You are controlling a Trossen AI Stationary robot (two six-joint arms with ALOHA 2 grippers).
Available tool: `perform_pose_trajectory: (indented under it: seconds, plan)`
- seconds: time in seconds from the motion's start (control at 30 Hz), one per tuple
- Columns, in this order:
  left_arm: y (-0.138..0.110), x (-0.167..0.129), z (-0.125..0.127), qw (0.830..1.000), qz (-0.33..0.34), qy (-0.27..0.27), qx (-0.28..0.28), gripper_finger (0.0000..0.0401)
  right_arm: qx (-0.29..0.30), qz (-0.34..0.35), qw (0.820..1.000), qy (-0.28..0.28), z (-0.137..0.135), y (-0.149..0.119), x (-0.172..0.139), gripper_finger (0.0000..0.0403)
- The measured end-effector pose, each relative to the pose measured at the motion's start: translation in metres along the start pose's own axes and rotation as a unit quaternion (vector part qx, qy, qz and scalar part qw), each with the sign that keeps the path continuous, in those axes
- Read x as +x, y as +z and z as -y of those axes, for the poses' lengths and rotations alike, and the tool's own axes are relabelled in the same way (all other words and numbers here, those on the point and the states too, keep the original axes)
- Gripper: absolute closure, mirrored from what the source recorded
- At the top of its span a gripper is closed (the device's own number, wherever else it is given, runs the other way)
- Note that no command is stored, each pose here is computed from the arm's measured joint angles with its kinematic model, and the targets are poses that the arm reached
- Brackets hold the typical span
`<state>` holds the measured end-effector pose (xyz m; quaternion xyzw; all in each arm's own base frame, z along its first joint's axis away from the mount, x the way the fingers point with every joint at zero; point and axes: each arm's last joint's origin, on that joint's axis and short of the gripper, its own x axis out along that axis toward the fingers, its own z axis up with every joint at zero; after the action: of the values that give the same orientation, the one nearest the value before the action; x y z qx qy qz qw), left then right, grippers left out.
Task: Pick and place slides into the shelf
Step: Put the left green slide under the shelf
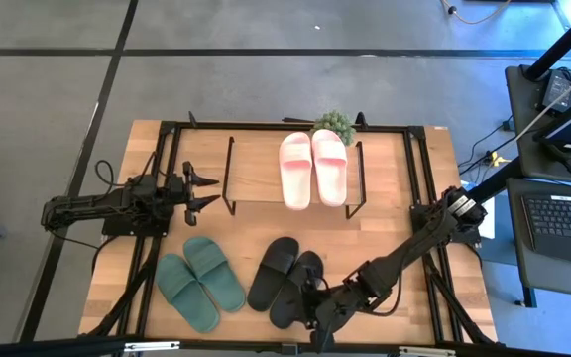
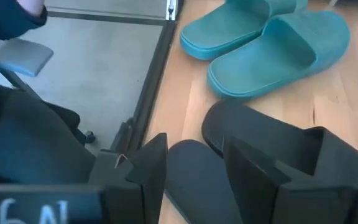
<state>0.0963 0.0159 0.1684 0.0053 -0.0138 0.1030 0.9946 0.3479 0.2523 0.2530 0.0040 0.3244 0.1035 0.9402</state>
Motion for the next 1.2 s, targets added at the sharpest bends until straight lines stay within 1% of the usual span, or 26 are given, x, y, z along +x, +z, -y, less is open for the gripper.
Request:
perform_pose_trajectory:
  seconds: [0.1, 0.17, 0.27, 0.33, 0.43, 0.57, 0.63, 0.73, 0.83, 0.9, 1.0, 1.13, 1.2]
  plan:
    - [-0.001, 0.0, 0.0, 1.0, -0.004, 0.0, 0.0, 0.0203, -0.002, 0.002, 1.0, -0.002, 0.001, 0.001, 0.0, 0.0246]
    - [-0.001, 0.0, 0.0, 1.0, -0.005, -0.001, 0.0, 0.0203, -0.001, 0.007, 1.0, -0.022, 0.002, 0.001, 0.0, 0.0246]
    - [-0.001, 0.0, 0.0, 1.0, -0.005, -0.008, -0.001, 0.0203, 0.025, 0.001, 0.998, -0.058, 0.005, -0.003, 0.002, 0.0246]
    - [-0.001, 0.0, 0.001, 1.0, -0.006, -0.012, -0.001, 0.0203, 0.055, -0.012, 0.996, -0.068, 0.006, -0.007, 0.003, 0.0246]
    - [-0.001, 0.0, 0.001, 1.0, -0.006, -0.013, -0.001, 0.0203, 0.096, -0.014, 0.993, -0.072, 0.007, -0.008, 0.003, 0.0246]
    - [-0.001, 0.0, 0.001, 1.0, -0.006, -0.015, -0.001, 0.0203, 0.1, -0.01, 0.993, -0.07, 0.006, -0.007, 0.003, 0.0246]
    - [-0.001, 0.0, 0.001, 1.0, -0.006, -0.025, 0.0, 0.0203, 0.099, -0.01, 0.993, -0.07, 0.006, -0.007, 0.003, 0.0246]
    - [-0.001, 0.0, 0.002, 0.999, -0.006, -0.041, 0.0, 0.0203, 0.099, -0.008, 0.993, -0.069, 0.005, -0.01, 0.009, 0.0246]
    - [-0.001, 0.0, 0.003, 0.999, -0.006, -0.044, 0.0, 0.0203, 0.112, -0.017, 0.991, -0.076, 0.005, -0.016, 0.018, 0.0246]
    - [-0.001, 0.0, 0.003, 0.999, -0.006, -0.044, 0.0, 0.0203, 0.123, -0.025, 0.987, -0.101, 0.007, -0.021, 0.021, 0.0246]
    - [-0.001, 0.0, 0.003, 0.999, -0.006, -0.045, 0.001, 0.0203, 0.157, -0.036, 0.976, -0.15, 0.011, -0.03, 0.023, 0.0246]
    - [-0.001, 0.0, 0.003, 0.999, -0.006, -0.045, 0.001, 0.0203, 0.186, -0.064, 0.964, -0.178, 0.014, -0.039, 0.023, 0.0246]
    - [-0.001, 0.0, 0.003, 0.999, -0.006, -0.045, 0.001, 0.0203, 0.187, -0.067, 0.963, -0.18, 0.014, -0.04, 0.022, 0.0246]
